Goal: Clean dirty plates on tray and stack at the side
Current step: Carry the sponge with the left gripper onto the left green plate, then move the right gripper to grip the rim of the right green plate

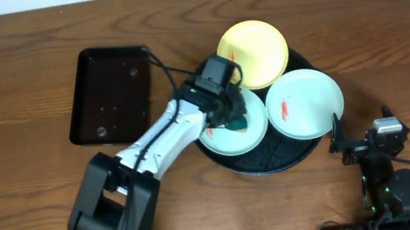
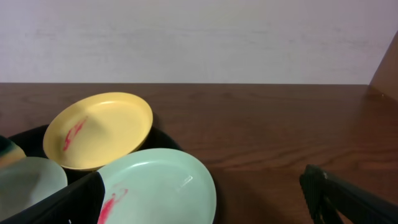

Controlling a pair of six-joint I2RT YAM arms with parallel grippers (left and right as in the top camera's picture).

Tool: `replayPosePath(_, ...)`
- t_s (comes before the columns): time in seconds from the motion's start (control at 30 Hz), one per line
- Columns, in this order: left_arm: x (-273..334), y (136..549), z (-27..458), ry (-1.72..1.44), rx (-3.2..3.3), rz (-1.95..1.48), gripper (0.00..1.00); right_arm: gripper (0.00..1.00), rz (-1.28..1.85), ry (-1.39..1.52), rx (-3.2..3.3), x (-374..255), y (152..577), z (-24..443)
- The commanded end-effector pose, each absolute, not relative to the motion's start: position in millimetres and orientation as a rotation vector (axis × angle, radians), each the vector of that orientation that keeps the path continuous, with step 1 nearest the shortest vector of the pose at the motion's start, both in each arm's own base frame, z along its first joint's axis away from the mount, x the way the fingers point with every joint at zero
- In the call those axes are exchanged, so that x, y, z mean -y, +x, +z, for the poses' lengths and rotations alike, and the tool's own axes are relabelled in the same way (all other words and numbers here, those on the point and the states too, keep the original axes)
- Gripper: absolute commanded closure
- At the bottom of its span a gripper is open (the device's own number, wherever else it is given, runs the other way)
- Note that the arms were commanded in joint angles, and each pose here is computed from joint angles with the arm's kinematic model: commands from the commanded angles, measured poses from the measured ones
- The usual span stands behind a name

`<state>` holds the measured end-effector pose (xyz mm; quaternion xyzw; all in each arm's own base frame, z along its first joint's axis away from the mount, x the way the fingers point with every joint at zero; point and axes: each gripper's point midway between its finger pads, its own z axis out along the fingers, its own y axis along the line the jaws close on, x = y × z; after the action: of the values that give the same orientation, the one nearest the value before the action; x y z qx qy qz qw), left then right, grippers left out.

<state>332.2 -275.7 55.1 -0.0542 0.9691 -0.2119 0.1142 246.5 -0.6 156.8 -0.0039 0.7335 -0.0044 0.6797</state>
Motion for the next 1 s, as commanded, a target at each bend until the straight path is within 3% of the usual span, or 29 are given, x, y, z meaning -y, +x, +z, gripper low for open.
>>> replayPosePath(0.0, 266, 326, 38, -0.154, -2.850, -0.470, 0.89, 0.01, -0.025, -0.011, -1.649, 3, 246, 156)
replayPosePath(0.2, 260, 325, 34, -0.161, -2.857, -0.422, 0.87, 0.01, -0.026, -0.010, -1.649, 3, 246, 156)
replayPosePath(0.3, 259, 326, 33, -0.164, -2.855, -0.410, 0.71, 0.01, -0.026, -0.010, -1.649, 3, 246, 156)
replayPosePath(0.47, 259, 326, 33, -0.164, -2.855, -0.408, 0.59, 0.01, -0.081, -0.001, -1.646, 10, 246, 157)
replayPosePath(0.7, 258, 325, 33, -0.164, -2.860, -0.404, 0.59, 0.01, -0.082, -0.001, -1.644, 10, 246, 157)
replayPosePath(0.97, 258, 324, 32, -0.165, -2.862, -0.402, 0.62, 0.01, 0.059, -0.051, -1.304, -11, 238, 240)
